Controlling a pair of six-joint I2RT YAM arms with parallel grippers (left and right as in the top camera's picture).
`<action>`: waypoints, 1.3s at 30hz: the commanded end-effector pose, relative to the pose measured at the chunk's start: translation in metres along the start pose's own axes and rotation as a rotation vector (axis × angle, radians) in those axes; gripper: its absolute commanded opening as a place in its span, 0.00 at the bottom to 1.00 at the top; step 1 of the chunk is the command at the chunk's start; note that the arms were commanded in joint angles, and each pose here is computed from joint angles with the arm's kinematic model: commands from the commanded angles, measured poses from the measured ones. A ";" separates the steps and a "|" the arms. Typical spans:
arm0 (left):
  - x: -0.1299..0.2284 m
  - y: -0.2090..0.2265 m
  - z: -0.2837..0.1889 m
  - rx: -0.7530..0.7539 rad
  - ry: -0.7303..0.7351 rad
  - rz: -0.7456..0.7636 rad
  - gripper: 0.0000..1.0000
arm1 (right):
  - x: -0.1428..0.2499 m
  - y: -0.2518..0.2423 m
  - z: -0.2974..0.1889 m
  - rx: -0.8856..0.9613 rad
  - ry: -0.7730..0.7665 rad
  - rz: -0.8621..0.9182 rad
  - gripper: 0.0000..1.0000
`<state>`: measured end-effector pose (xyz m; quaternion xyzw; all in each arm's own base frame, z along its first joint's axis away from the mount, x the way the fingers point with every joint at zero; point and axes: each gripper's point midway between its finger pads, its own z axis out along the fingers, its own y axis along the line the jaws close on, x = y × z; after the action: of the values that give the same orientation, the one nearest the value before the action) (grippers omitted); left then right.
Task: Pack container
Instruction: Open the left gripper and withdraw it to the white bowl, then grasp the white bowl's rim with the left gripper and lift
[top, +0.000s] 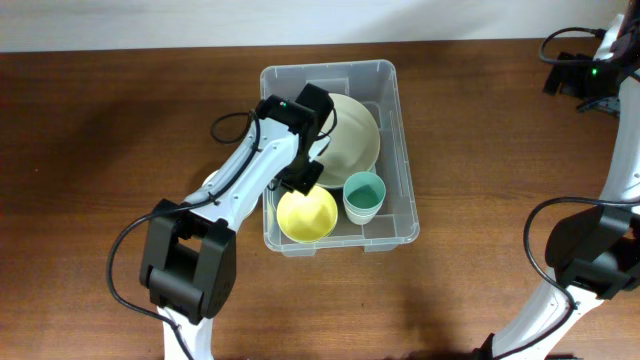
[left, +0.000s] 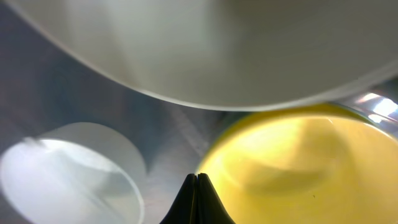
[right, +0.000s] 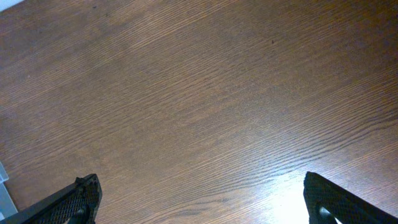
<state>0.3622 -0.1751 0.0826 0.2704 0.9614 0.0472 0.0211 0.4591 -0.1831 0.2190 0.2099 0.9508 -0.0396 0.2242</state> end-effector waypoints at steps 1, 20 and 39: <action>-0.007 0.013 -0.004 -0.077 -0.024 -0.033 0.00 | -0.005 0.000 -0.011 -0.004 -0.029 0.009 0.99; -0.030 0.123 -0.124 -0.078 -0.284 -0.603 0.12 | -0.005 0.000 -0.011 -0.004 -0.029 0.009 0.99; 0.061 0.167 -0.077 0.258 -0.023 -0.587 0.83 | -0.005 0.000 -0.011 -0.004 -0.029 0.009 0.99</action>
<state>0.3978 0.0075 0.1886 -0.0645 0.9964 -0.0462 0.0300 0.4592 -0.1831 0.2191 0.2103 0.9507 -0.0396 0.2244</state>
